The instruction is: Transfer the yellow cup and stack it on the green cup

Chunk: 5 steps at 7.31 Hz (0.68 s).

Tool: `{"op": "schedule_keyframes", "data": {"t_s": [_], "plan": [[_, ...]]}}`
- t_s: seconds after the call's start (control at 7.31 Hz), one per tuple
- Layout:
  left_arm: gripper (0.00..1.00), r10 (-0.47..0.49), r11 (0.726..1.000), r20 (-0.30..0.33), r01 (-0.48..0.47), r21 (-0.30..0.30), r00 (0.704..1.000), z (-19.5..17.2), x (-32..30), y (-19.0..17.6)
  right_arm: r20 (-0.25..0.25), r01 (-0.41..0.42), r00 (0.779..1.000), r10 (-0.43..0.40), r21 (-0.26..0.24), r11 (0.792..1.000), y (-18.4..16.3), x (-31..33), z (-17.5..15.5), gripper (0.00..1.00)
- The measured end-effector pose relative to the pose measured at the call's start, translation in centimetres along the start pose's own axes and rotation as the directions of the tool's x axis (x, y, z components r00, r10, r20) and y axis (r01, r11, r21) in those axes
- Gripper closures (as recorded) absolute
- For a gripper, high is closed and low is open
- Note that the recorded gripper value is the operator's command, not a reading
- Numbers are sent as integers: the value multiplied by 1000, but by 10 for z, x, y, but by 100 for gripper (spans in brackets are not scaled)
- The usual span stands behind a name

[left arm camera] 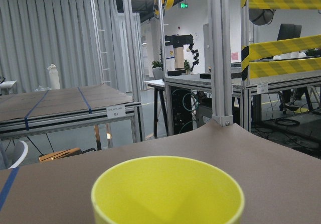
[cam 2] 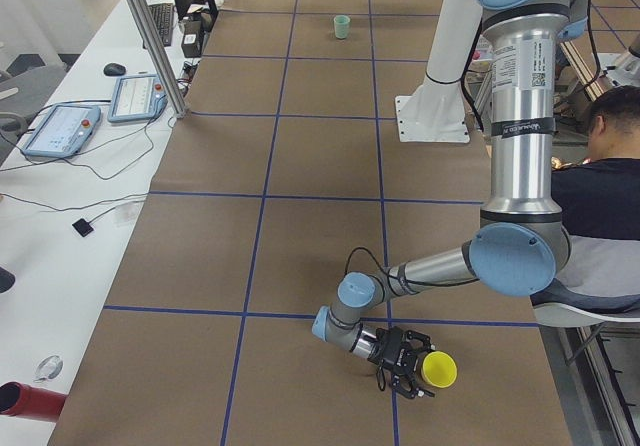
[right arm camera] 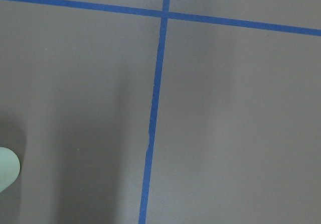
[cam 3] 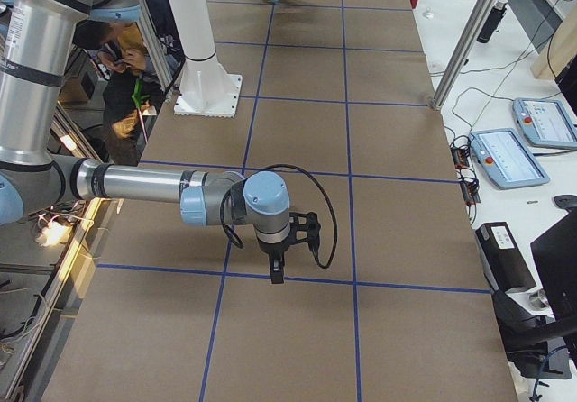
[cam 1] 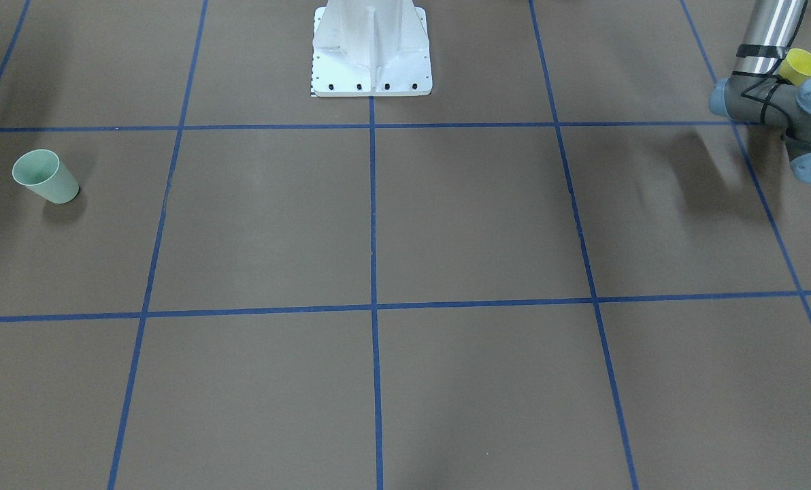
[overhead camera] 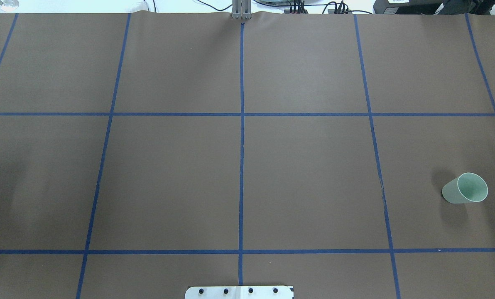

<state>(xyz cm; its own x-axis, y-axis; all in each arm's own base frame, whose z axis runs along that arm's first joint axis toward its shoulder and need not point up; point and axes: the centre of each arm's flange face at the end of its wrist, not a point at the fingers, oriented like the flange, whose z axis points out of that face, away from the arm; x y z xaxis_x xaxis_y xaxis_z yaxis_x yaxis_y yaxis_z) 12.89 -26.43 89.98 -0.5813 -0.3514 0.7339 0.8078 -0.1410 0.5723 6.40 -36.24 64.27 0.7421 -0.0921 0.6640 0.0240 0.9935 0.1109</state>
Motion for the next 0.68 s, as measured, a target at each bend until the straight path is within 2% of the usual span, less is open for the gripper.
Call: {"op": "schedule_keyframes", "data": {"t_s": [0.14,0.27,0.68], "plan": [[89,7,1000,-2,-7,2,1000,0,-1,1,0,0,1000,0,0,1000,0,0,0,0],[98,16,1000,-5,-16,4,1000,0,-2,1,0,0,1000,0,0,1000,0,0,0,0],[98,108,994,-32,-108,14,994,-18,-18,-3,-1,0,1000,0,2,1000,-1,0,-1,0]]}}
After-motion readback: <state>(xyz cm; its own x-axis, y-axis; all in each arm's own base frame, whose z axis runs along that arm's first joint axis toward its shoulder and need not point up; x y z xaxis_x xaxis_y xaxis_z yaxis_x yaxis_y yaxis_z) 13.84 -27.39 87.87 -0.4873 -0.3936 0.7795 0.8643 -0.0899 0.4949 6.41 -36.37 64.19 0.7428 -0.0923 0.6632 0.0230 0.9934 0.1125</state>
